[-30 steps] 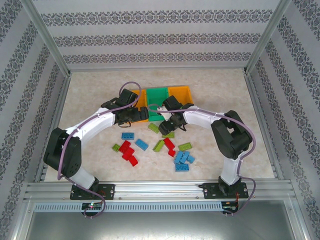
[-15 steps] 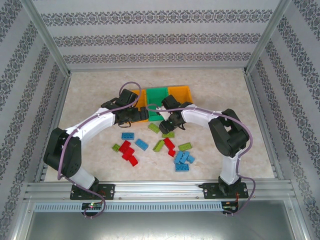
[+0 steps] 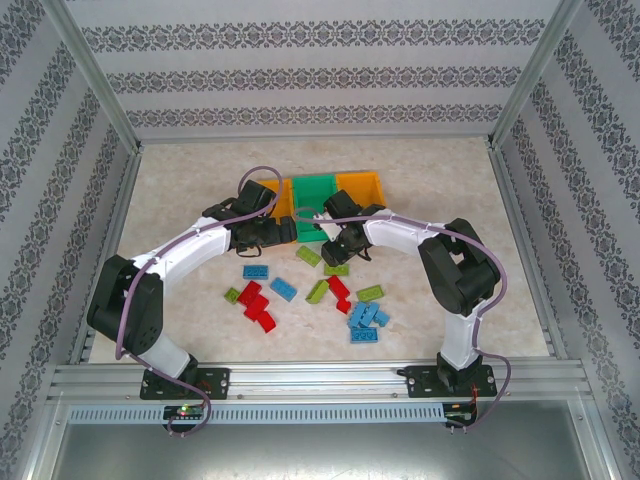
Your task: Sort the legos into containers by color
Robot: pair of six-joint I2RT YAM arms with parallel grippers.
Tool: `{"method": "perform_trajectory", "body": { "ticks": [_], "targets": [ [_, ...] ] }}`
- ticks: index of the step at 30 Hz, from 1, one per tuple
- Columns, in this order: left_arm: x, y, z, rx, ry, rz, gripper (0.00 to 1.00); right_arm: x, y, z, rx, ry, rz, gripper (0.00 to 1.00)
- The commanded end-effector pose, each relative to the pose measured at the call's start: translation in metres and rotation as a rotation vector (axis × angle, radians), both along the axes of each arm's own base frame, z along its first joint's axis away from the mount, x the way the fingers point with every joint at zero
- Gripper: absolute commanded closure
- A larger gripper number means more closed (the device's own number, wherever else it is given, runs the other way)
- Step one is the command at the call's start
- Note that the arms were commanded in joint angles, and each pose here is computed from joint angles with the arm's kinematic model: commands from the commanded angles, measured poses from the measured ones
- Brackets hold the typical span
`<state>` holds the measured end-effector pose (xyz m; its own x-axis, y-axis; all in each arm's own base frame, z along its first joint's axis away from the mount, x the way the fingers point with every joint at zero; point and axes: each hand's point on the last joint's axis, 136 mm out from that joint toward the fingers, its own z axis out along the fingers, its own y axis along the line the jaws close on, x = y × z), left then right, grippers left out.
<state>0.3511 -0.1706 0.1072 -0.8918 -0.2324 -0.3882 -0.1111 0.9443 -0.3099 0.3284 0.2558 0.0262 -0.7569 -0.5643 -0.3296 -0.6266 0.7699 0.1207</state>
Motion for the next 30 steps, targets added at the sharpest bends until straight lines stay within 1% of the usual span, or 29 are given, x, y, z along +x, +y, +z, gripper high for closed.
{"method": "perform_trajectory", "body": {
  "ticks": [1, 3, 5, 10, 14, 18, 24, 27, 30],
  "targets": [
    [0.002, 0.004, 0.011, -0.011, -0.043, 0.019, 0.01, -0.008, -0.006, 0.001, 0.002, 0.024, -0.025, 0.7],
    [0.002, 0.005, 0.011, -0.011, -0.044, 0.018, 0.01, -0.008, -0.005, 0.002, 0.008, 0.022, -0.028, 0.7],
    [0.002, 0.005, 0.01, -0.013, -0.04, 0.019, 0.01, -0.008, -0.002, 0.002, 0.013, 0.029, -0.023, 0.64],
    [0.001, 0.004, 0.011, -0.017, -0.043, 0.021, 0.01, -0.006, -0.002, -0.005, -0.008, 0.034, -0.021, 0.56],
    [0.001, 0.005, 0.01, -0.014, -0.043, 0.019, 0.01, -0.003, -0.003, -0.009, -0.028, 0.028, -0.025, 0.55],
    [0.002, 0.005, 0.01, -0.014, -0.043, 0.022, 0.01, -0.003, 0.0, -0.008, -0.021, 0.026, -0.014, 0.57],
    [0.002, 0.005, 0.01, -0.013, -0.043, 0.022, 0.01, -0.006, 0.001, -0.004, -0.014, 0.019, -0.005, 0.73],
    [0.002, 0.005, 0.011, -0.009, -0.044, 0.022, 0.01, -0.007, 0.0, 0.008, 0.002, -0.001, -0.015, 0.75],
    [0.0, 0.007, 0.01, -0.003, -0.04, 0.023, 0.01, -0.01, 0.003, 0.032, 0.052, -0.024, -0.019, 0.75]
  ]
}}
